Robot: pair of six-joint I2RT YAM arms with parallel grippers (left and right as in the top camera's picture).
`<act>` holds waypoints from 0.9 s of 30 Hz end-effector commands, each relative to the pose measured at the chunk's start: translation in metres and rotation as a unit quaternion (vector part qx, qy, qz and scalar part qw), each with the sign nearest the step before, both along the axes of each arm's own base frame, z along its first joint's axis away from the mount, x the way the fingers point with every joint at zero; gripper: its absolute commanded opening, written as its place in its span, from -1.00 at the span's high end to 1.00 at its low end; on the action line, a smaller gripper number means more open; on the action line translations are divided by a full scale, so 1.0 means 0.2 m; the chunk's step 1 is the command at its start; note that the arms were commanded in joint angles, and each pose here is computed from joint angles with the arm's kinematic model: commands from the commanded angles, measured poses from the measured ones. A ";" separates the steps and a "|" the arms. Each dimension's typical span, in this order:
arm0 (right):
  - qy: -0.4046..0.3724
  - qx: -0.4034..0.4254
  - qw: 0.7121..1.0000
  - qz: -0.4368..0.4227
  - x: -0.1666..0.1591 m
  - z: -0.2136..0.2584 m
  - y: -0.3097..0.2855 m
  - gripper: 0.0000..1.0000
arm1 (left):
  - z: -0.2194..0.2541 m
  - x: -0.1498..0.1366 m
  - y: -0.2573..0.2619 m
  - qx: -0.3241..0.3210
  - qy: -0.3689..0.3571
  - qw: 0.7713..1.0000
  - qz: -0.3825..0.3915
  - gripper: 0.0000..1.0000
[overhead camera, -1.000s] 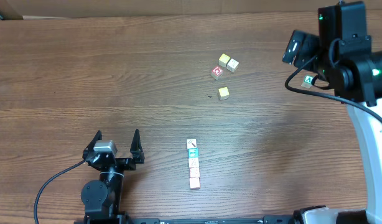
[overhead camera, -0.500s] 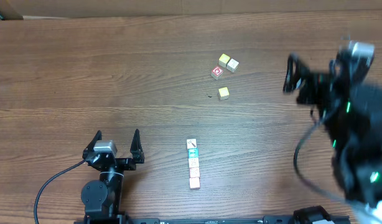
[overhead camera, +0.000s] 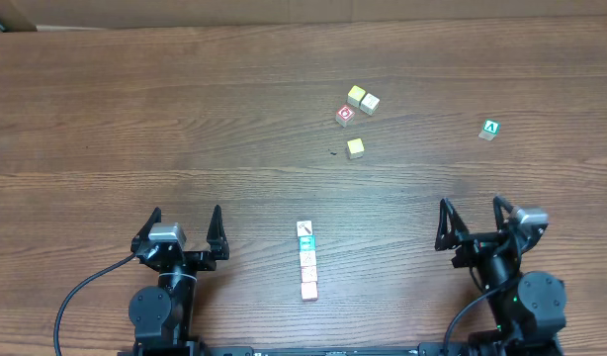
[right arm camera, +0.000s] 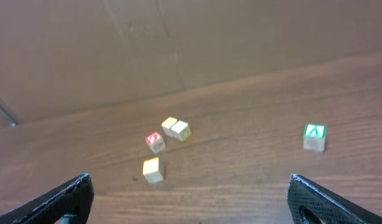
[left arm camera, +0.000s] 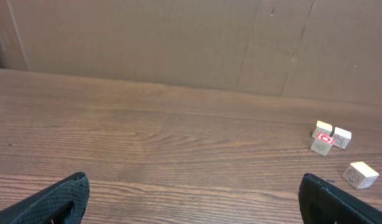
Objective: Flip 5 blocks
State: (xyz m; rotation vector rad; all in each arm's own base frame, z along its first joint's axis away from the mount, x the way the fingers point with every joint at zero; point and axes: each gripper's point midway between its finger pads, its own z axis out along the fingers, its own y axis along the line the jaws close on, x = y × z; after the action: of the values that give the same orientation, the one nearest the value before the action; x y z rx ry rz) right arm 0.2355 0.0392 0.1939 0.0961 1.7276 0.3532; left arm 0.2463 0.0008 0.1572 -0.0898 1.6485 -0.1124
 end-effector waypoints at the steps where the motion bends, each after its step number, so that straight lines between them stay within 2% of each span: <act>1: -0.020 0.000 0.999 0.028 -0.02 -0.04 0.04 -1.00 | 0.00 0.00 0.02 0.009 -0.003 1.000 0.006 -1.00; 8: -0.022 -0.009 0.999 0.031 0.00 -0.15 0.04 -1.00 | 0.00 0.00 0.02 0.009 -0.003 1.000 0.006 -0.99; 20: -0.036 -0.063 0.997 0.038 0.00 -0.14 0.05 -1.00 | 0.00 0.00 0.02 0.009 -0.003 1.000 0.006 -0.99; 27: -0.035 -0.063 0.997 0.036 0.00 -0.15 0.04 -1.00 | 0.00 0.00 0.02 0.009 -0.003 1.000 0.006 -1.00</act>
State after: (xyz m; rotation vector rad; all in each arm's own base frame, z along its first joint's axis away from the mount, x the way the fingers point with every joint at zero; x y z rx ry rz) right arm 0.2359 0.0484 0.1624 -0.0552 1.6984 0.3105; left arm 0.2463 0.0008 0.1572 -0.0901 1.6485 -0.1127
